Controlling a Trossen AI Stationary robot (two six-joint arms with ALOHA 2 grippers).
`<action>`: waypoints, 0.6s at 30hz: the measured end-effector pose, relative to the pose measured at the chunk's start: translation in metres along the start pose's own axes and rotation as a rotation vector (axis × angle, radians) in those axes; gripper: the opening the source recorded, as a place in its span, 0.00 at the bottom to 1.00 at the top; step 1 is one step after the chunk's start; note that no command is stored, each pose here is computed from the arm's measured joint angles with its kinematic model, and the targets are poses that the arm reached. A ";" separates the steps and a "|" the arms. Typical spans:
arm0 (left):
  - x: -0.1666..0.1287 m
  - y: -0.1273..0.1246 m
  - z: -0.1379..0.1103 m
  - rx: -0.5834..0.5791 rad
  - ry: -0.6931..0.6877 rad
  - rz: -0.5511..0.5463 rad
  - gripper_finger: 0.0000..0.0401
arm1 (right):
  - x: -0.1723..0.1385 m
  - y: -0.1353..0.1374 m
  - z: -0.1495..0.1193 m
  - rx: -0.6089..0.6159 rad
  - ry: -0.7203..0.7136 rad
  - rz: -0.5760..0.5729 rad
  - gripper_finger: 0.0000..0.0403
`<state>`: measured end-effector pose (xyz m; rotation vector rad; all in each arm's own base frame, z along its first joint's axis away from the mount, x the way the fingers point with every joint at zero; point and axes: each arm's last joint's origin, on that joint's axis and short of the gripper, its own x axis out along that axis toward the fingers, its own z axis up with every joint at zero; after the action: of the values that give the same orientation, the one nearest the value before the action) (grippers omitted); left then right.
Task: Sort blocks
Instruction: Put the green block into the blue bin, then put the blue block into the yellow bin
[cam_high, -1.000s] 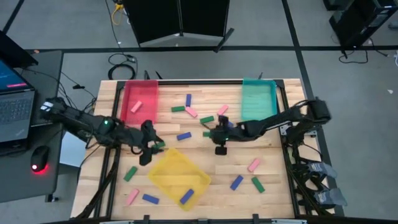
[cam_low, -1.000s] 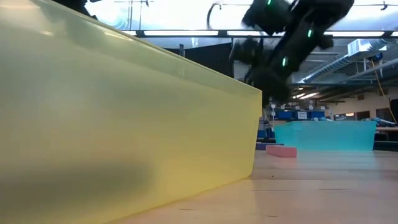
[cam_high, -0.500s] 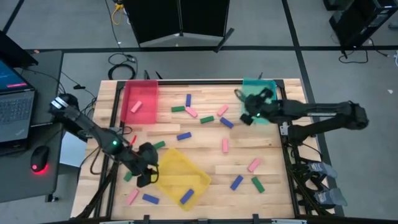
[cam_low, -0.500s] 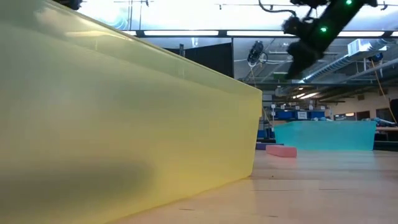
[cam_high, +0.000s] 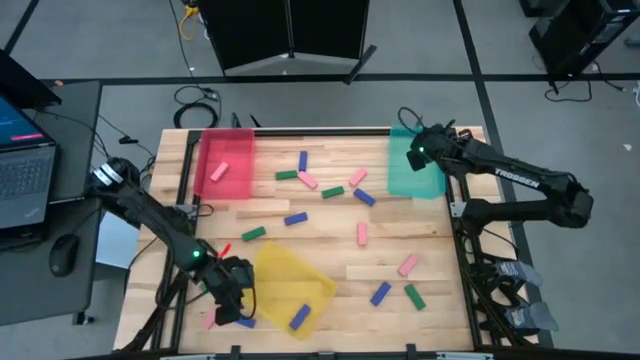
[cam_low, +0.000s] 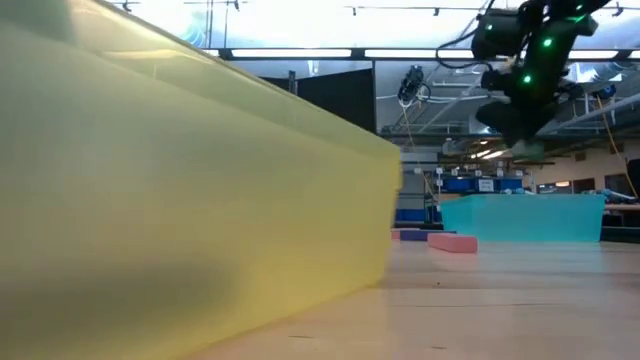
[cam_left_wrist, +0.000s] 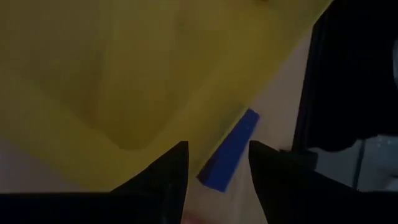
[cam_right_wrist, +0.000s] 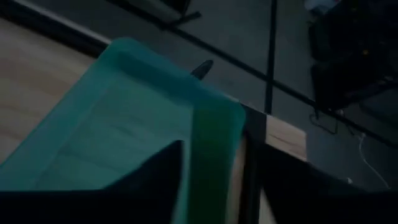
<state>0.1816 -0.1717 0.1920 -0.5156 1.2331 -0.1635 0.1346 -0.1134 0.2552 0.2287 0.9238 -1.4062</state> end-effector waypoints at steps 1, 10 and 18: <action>0.002 -0.003 -0.002 -0.006 0.007 -0.003 0.44 | 0.002 0.001 0.001 -0.006 0.013 0.030 0.63; -0.006 -0.024 -0.004 -0.013 0.006 0.095 0.44 | -0.002 0.014 0.016 0.027 -0.100 0.190 0.97; -0.036 -0.043 0.010 0.064 -0.080 0.194 0.44 | -0.015 0.027 0.018 -0.003 -0.185 0.273 0.89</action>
<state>0.1848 -0.1923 0.2453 -0.3415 1.1887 -0.0173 0.1682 -0.1083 0.2665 0.2096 0.7128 -1.1528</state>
